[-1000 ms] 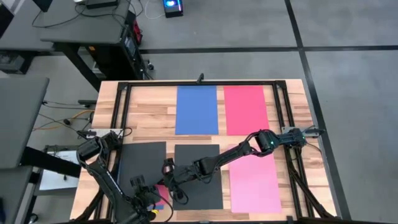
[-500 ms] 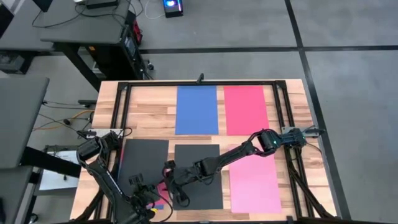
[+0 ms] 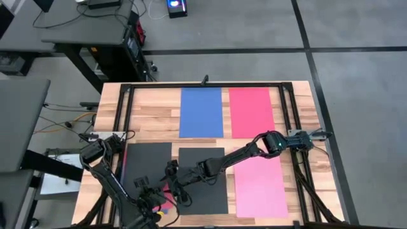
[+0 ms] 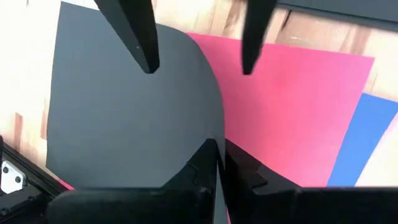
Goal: Organize paper
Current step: Stack the black paper on top of the black paper
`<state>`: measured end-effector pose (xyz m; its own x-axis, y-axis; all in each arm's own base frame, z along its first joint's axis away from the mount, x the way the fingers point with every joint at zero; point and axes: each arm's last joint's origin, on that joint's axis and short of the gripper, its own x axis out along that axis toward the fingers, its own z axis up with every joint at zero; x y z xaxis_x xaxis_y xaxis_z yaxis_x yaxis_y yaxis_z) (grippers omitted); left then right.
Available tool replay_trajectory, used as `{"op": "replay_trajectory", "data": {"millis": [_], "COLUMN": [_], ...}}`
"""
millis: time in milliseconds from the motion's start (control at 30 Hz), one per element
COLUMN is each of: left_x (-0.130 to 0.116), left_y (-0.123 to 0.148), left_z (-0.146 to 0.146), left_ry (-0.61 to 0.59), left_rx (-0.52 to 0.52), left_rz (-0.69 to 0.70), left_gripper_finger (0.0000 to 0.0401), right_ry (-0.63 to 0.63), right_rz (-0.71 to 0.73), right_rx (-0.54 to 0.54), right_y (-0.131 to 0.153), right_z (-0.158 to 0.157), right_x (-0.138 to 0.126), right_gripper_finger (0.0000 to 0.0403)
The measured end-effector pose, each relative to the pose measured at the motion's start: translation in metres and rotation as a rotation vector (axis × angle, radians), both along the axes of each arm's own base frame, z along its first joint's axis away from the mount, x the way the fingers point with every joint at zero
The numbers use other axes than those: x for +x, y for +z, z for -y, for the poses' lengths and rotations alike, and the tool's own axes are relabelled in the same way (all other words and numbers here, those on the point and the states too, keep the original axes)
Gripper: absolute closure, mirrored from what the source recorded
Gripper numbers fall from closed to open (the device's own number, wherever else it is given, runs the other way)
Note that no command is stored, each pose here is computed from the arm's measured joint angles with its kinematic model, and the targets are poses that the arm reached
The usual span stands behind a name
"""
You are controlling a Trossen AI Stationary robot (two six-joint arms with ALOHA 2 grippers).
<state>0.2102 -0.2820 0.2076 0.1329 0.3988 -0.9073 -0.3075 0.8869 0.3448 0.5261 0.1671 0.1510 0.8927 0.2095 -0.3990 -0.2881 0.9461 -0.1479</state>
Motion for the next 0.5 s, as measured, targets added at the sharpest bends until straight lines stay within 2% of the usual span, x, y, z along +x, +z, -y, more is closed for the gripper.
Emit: {"op": "replay_trajectory", "data": {"millis": [167,333,500], "left_x": [0.000,0.006,0.013], "left_y": [0.002,0.018,0.024], "left_z": [0.001,0.004,0.002], "left_ry": [-0.006,-0.038,-0.052], "left_rx": [-0.001,0.012,0.008], "left_rz": [0.001,0.077,0.079], "left_gripper_finger": [0.0401,0.0401,0.0401], "right_ry": [-0.005,-0.017,-0.019], "right_rz": [0.001,-0.003,0.008], "right_rx": [0.009,0.026,0.028], "right_y": [0.000,0.000,0.000], "right_z": [0.000,0.003,0.003], "right_x": [0.000,0.001,0.002], "right_gripper_finger": [0.0197,0.0197,0.0203]}}
